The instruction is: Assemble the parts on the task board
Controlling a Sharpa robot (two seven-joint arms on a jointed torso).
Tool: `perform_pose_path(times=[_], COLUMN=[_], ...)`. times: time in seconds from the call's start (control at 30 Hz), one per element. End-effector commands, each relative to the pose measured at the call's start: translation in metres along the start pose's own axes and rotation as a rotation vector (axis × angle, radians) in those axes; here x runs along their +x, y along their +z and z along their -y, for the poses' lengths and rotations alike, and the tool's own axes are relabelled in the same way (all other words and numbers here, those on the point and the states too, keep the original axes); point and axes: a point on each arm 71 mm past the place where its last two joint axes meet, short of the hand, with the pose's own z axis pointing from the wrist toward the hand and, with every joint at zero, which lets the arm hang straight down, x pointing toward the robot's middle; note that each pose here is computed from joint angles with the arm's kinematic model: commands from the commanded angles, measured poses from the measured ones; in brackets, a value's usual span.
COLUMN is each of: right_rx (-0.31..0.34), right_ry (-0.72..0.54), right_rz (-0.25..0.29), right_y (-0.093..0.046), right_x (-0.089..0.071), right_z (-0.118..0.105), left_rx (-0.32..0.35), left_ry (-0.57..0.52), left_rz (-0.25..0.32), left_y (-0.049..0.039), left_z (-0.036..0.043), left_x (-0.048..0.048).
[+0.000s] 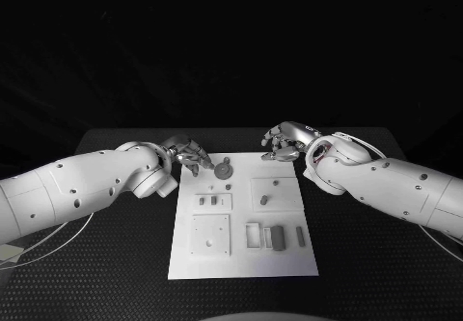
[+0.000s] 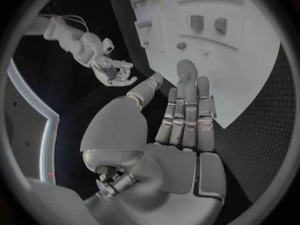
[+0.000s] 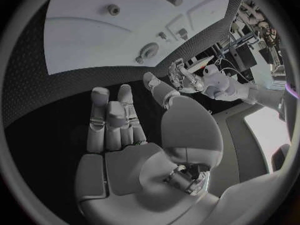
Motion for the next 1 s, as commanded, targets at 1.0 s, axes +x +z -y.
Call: perform_pose_path(times=[1.0], right_rx=[-0.021], right_ry=[0.011], right_rz=[0.008], right_y=[0.0], right_x=[0.0], right_z=[-0.004], left_rx=[0.474], left_ry=[0.909], left_rz=[0.036], left_y=[0.0196], left_z=[0.0456], left_x=[0.0782])
